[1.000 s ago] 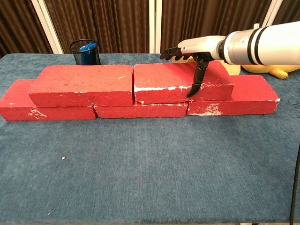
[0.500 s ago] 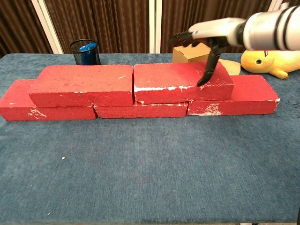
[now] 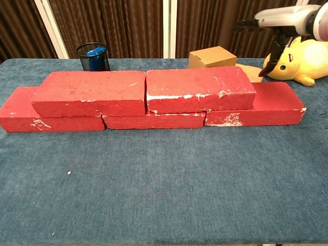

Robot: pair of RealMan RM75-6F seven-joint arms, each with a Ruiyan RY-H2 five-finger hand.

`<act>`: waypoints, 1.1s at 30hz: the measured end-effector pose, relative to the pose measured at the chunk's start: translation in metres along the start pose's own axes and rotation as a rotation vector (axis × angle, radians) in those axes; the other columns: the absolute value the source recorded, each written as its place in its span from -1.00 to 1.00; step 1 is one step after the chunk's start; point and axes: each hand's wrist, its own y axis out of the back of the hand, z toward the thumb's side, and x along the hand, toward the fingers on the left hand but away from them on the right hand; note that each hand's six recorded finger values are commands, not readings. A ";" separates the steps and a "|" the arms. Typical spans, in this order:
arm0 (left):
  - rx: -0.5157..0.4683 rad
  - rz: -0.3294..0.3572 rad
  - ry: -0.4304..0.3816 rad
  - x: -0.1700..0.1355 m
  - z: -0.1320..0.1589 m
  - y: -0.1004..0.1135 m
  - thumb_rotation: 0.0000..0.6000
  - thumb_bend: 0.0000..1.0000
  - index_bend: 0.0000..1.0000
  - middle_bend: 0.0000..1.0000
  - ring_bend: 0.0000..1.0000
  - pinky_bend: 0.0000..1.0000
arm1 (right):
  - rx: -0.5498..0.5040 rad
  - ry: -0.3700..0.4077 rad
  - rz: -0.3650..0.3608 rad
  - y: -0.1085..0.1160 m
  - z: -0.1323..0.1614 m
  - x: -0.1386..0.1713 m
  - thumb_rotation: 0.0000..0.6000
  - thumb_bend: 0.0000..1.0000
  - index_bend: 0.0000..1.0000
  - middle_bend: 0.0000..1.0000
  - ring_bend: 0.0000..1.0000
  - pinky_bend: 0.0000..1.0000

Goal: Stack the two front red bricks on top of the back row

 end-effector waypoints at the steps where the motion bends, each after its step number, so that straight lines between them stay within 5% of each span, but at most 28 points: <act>1: 0.000 -0.001 0.000 0.000 0.000 0.000 1.00 -0.94 -0.98 -1.00 -1.00 -1.00 | 0.001 -0.011 0.003 -0.002 -0.004 -0.001 1.00 -1.00 -1.00 -1.00 -1.00 -1.00; 14: 0.004 -0.005 0.004 0.001 0.000 -0.001 1.00 -0.94 -0.98 -1.00 -1.00 -1.00 | 0.005 -0.045 0.039 -0.032 -0.014 -0.013 1.00 -1.00 -1.00 -1.00 -1.00 -1.00; 33: 0.001 -0.008 0.002 0.001 0.000 -0.002 1.00 -0.94 -0.98 -1.00 -1.00 -1.00 | 0.001 -0.006 0.051 -0.037 0.001 -0.014 1.00 -1.00 -1.00 -1.00 -1.00 -1.00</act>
